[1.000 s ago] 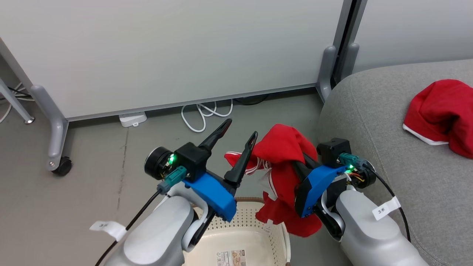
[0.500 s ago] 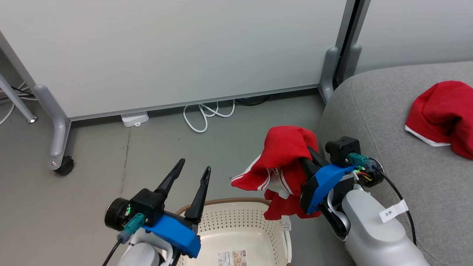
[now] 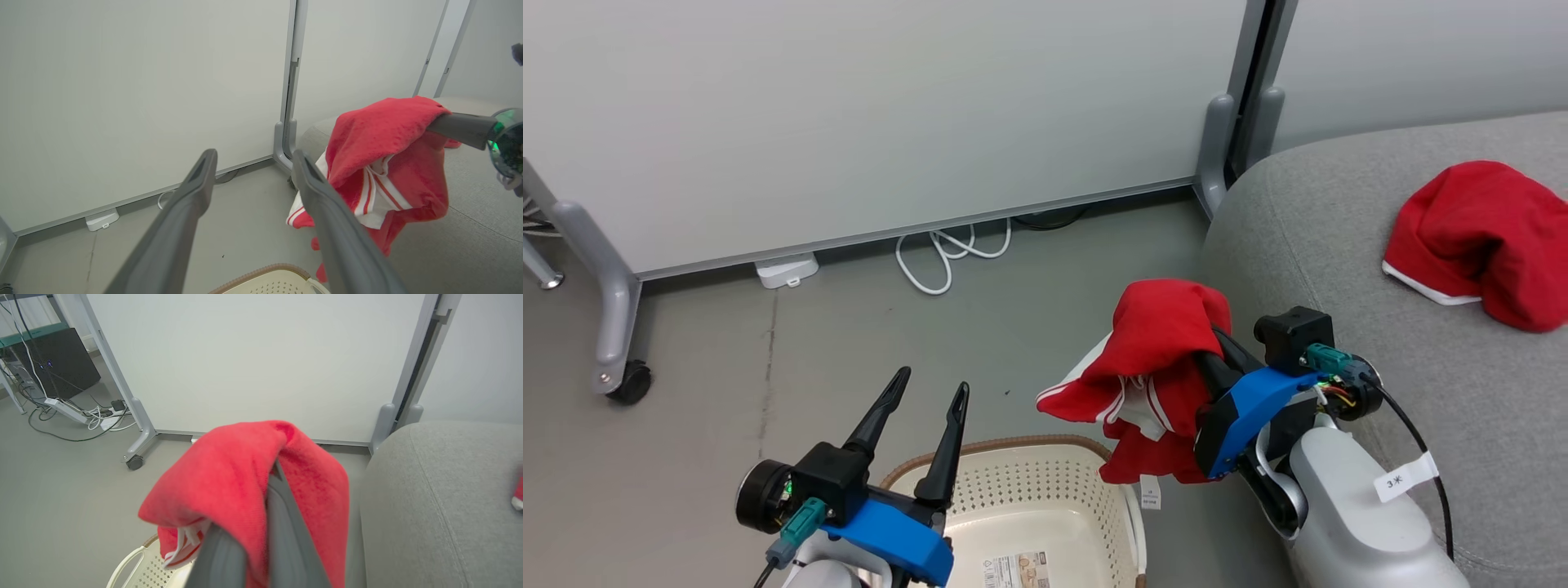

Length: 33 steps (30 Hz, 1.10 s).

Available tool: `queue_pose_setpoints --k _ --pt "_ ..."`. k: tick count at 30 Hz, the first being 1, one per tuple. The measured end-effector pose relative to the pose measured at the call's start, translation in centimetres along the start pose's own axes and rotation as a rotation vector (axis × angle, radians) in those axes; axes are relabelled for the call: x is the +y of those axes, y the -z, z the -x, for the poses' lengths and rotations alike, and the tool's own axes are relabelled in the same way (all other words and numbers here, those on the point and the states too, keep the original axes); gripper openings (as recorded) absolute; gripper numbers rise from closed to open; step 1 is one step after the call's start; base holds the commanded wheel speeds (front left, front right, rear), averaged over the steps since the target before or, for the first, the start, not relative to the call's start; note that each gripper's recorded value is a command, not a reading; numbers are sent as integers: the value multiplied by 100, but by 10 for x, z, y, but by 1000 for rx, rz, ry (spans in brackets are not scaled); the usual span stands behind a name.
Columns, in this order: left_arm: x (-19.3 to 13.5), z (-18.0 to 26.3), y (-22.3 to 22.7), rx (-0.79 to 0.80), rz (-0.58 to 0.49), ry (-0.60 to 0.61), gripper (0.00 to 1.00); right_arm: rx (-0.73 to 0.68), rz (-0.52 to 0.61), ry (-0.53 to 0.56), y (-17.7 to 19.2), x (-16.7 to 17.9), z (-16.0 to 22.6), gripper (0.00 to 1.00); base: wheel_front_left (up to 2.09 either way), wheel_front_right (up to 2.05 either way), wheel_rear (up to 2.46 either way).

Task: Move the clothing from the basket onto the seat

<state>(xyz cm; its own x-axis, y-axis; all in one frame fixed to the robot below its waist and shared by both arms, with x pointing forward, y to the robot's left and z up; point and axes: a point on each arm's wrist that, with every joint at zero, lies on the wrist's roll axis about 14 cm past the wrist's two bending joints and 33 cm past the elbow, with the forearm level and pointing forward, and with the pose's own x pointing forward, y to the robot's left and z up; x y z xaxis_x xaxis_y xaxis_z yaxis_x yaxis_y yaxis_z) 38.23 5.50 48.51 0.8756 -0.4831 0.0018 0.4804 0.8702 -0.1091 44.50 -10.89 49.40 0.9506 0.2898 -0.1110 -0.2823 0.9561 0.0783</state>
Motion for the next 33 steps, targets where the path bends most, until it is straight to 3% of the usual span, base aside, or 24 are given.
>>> queue_pose_setpoints --k 22,33 --pt "-80 -61 20 36 27 281 100 -38 -44 280 -2 -88 74 0 0 0 0" --pt "-106 -76 34 62 35 383 100 -30 -68 380 7 -112 104 0 0 0 0"
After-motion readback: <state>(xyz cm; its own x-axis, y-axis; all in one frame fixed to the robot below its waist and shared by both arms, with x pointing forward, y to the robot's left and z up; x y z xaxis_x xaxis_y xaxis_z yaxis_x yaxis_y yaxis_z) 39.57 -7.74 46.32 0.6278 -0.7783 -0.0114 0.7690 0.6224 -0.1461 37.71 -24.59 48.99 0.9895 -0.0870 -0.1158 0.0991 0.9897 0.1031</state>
